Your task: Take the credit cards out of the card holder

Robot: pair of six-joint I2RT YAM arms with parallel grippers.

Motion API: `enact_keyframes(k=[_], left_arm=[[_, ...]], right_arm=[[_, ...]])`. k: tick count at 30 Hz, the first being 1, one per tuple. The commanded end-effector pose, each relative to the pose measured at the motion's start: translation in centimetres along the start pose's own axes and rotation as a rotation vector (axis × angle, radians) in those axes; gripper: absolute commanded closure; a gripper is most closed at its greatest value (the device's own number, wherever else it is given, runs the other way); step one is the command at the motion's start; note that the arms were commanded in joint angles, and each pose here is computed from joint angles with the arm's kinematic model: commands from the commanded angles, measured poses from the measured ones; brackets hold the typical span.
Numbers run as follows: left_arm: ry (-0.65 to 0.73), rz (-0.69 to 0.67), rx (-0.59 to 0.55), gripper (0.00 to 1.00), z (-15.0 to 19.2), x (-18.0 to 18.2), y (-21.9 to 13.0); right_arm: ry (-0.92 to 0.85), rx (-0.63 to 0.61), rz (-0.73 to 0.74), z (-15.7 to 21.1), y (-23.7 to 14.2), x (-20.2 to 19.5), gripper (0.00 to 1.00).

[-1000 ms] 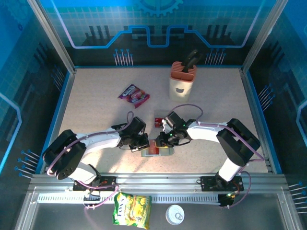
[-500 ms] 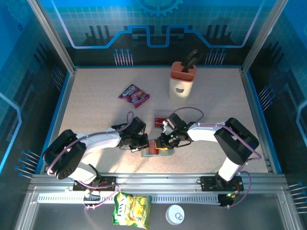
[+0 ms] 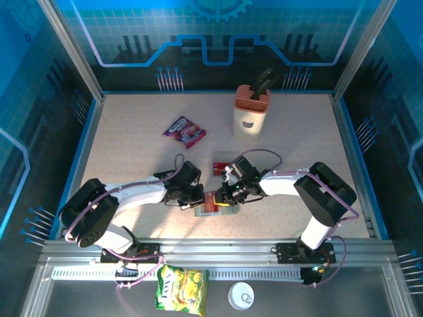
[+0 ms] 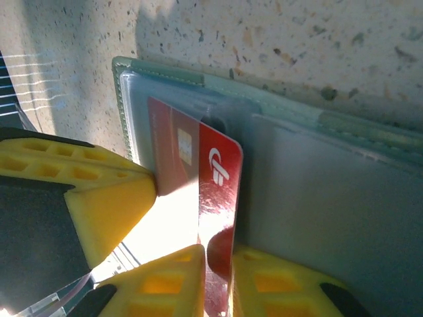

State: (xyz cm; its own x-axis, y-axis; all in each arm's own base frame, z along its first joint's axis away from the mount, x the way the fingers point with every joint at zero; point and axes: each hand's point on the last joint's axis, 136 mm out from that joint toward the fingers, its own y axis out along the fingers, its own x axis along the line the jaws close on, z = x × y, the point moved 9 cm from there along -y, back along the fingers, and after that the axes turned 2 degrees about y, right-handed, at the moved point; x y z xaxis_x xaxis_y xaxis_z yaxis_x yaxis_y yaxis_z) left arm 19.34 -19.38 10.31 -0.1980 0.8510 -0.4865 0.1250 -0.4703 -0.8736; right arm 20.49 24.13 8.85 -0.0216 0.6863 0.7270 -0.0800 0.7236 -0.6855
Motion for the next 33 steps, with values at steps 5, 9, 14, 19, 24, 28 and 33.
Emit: enact_keyframes(k=[5, 9, 14, 19, 24, 28, 33], left_arm=[[-0.014, -0.069, 0.018, 1.00, 0.5, 1.1, 0.2], [-0.013, -0.070, 0.017, 1.00, 0.5, 1.0, 0.1], [-0.014, -0.069, 0.009, 1.00, 0.5, 1.0, 0.0], [-0.013, -0.063, 0.002, 1.00, 0.5, 1.0, -0.2], [-0.006, -0.043, -0.004, 1.00, 0.4, 0.5, -0.5], [0.009, -0.017, -0.021, 1.00, 0.1, -0.3, -1.0], [0.025, 0.000, -0.042, 0.98, -0.3, -1.1, -1.9]], right_arm=[[0.003, -0.005, 0.003, 0.0, -0.5, -0.6, 0.89], [0.010, -0.007, 0.014, 0.2, -0.9, -1.2, 0.92], [0.009, -0.012, 0.020, 0.5, -1.9, -1.5, 0.94], [-0.008, -0.025, 0.051, 1.0, -3.4, -1.4, 0.96], [-0.067, -0.055, 0.077, 1.2, -5.4, -0.5, 1.00], [-0.133, -0.062, 0.115, 0.9, -7.0, 0.5, 1.00], [-0.253, -0.014, 0.206, 0.3, -8.3, 1.0, 1.00]])
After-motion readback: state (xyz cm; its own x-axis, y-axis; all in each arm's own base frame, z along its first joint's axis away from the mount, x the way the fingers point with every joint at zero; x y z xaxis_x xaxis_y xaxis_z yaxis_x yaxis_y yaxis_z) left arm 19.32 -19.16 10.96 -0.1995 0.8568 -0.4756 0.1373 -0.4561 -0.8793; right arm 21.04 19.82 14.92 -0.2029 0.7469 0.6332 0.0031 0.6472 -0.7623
